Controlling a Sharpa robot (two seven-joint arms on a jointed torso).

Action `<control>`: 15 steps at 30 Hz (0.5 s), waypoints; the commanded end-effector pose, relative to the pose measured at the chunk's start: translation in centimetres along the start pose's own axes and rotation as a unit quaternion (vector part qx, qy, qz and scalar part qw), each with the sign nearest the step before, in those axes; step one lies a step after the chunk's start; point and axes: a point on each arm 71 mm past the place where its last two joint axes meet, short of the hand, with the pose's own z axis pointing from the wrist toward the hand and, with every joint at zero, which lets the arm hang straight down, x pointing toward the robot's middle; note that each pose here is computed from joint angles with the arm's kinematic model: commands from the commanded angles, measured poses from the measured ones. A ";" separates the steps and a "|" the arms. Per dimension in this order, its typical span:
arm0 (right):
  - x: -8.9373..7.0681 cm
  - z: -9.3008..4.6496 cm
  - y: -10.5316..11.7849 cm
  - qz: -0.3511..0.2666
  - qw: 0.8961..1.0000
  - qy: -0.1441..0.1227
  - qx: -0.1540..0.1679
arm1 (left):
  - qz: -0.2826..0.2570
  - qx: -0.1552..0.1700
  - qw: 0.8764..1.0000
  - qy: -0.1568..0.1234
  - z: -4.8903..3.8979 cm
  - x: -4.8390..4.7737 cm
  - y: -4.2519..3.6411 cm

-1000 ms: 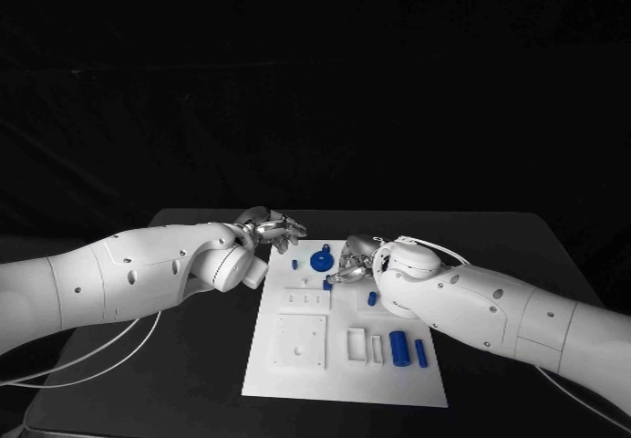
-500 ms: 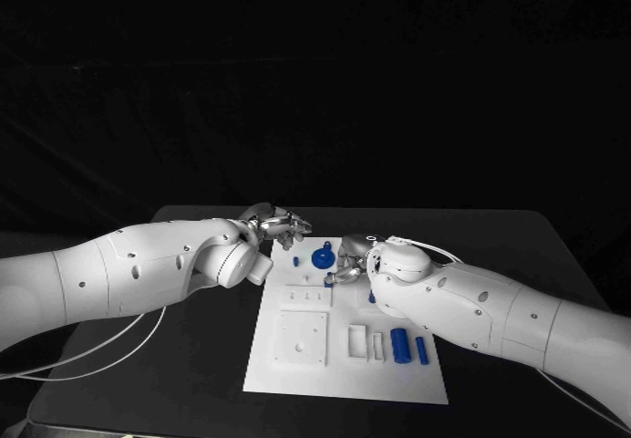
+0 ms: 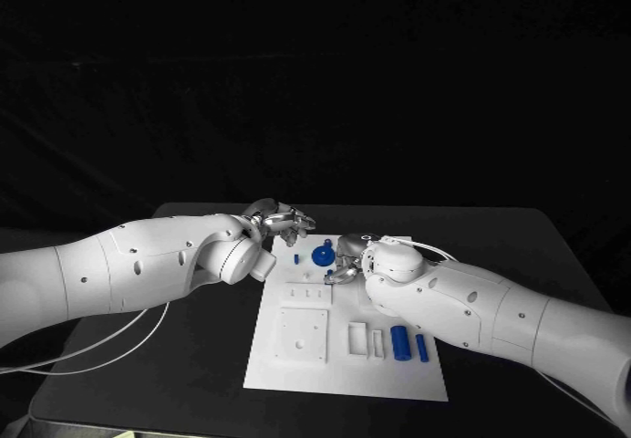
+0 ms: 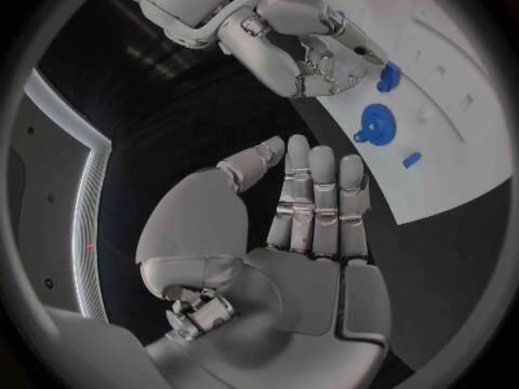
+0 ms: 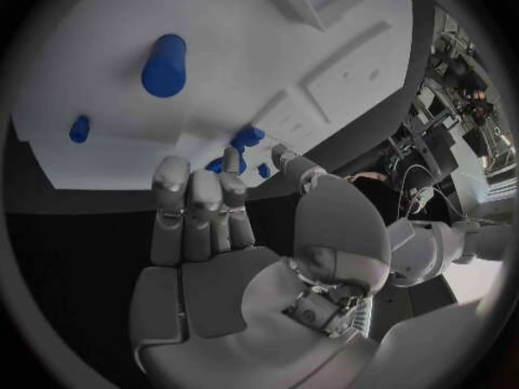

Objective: Assemble the parts on the task board

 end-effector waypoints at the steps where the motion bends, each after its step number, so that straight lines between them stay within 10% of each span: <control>1: 0.3 0.1 0.1 -0.016 1.000 0.004 0.000 | -0.002 0.006 1.000 0.001 -0.03 0.12 -0.35; 15: 0.7 0.5 0.3 -0.018 1.000 0.002 0.004 | 0.000 0.014 1.000 0.006 -0.27 0.54 -0.99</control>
